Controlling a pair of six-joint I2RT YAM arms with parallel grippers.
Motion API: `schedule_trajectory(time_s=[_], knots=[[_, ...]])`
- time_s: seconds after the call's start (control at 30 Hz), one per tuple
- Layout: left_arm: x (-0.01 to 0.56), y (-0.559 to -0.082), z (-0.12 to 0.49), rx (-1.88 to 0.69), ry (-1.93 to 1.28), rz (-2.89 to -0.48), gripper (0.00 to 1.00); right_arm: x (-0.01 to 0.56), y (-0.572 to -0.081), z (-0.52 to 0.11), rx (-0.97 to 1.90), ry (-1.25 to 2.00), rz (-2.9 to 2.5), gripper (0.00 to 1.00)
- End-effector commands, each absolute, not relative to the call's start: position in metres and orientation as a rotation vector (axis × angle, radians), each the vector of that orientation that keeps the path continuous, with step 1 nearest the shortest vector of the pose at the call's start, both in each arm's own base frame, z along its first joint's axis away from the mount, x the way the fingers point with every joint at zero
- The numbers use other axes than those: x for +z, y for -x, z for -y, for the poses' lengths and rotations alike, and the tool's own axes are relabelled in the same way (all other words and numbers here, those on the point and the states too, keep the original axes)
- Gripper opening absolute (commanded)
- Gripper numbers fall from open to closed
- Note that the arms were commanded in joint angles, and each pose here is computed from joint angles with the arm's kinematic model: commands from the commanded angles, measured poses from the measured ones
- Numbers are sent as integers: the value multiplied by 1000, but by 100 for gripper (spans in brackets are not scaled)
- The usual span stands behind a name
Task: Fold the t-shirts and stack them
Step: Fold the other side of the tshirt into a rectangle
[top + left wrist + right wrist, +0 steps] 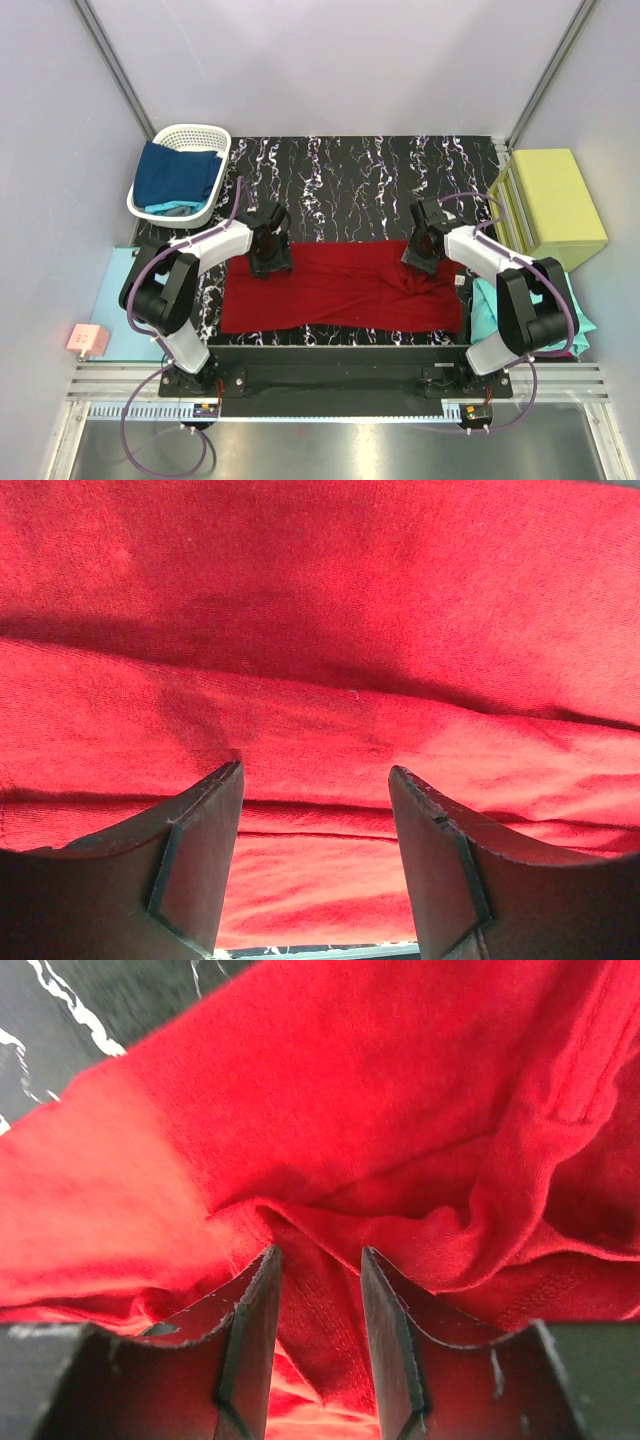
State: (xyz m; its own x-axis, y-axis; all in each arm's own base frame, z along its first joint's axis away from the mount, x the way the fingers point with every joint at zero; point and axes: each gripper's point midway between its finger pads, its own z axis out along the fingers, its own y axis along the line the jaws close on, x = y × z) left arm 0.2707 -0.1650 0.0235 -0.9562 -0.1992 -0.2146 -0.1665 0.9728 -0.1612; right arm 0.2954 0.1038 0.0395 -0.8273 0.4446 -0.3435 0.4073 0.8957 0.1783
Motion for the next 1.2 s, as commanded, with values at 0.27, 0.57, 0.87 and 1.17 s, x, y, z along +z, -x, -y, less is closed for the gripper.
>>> schedule_trajectory(time_s=[0.27, 0.57, 0.87, 1.17], knots=[[29, -279, 170, -223, 268, -2861, 64, 77, -316, -124, 267, -512, -2538, 46], [26, -276, 168, -218, 269, -2867, 64, 44, -310, -137, 285, -467, -2654, 45], [23, -273, 167, -213, 269, -2876, 64, 42, -311, -135, 267, -468, -2644, 5], [22, -276, 169, -215, 267, -2877, 64, 94, -299, -113, 188, -532, -2478, 0]])
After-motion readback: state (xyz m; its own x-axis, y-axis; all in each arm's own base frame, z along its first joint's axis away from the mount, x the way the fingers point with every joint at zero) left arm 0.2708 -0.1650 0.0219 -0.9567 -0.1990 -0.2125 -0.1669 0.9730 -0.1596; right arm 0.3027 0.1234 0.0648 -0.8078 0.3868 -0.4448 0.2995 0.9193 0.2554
